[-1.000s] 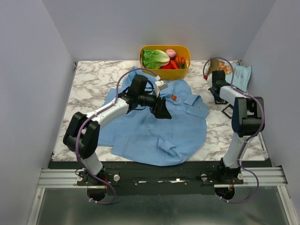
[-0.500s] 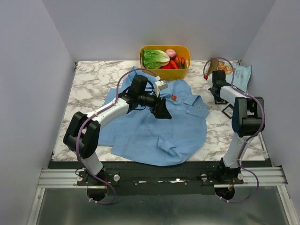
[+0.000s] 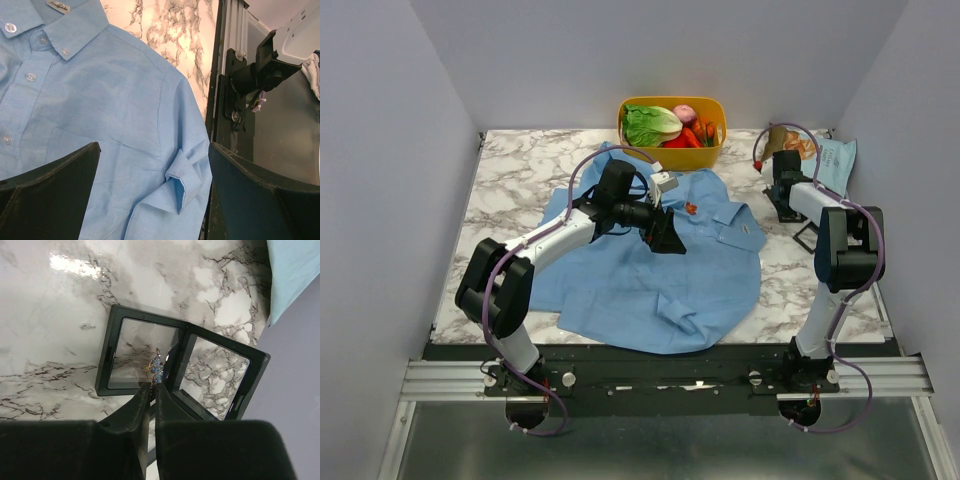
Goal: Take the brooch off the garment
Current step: Place the brooch in the brooch box.
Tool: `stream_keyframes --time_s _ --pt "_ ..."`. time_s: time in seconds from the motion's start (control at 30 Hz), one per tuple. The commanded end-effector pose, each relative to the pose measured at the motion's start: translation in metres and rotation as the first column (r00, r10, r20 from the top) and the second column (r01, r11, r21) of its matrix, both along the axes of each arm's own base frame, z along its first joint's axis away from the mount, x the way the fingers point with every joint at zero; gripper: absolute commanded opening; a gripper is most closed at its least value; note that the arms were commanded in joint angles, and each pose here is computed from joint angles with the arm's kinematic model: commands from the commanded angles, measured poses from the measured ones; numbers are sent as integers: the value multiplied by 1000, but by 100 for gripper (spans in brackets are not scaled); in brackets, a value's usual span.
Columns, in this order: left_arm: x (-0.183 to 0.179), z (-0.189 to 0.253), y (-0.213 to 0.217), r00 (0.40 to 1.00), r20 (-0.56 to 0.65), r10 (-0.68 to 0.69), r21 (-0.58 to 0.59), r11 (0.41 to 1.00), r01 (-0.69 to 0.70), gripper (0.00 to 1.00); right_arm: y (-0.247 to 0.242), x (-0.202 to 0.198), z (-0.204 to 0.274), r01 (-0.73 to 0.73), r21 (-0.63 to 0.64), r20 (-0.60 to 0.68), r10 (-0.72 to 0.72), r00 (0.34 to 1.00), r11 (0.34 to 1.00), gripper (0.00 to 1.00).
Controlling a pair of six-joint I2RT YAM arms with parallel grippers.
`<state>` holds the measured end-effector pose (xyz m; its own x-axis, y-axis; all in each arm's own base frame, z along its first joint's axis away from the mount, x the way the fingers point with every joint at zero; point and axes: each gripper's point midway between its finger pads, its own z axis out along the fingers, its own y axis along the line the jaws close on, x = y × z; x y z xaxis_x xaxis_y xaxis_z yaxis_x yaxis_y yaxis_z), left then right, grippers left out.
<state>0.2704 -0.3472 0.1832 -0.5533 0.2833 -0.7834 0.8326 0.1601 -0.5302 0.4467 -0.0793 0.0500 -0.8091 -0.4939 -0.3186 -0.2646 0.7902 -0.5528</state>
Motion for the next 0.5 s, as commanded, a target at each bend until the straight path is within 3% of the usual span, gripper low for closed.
stream_keyframes --time_s 0.0,0.23,0.47 --pt "5 12 -3 1000 23 -15 -32 999 16 99 8 1 2 -7 59 -6 7 1000 998 17" --pt "5 12 -3 1000 21 -16 -33 999 16 99 14 3 1 -15 92 -2 15 1000 996 23" --pt "4 10 -3 1000 18 -17 -32 999 18 99 13 7 4 10 95 18 -12 1000 995 20"
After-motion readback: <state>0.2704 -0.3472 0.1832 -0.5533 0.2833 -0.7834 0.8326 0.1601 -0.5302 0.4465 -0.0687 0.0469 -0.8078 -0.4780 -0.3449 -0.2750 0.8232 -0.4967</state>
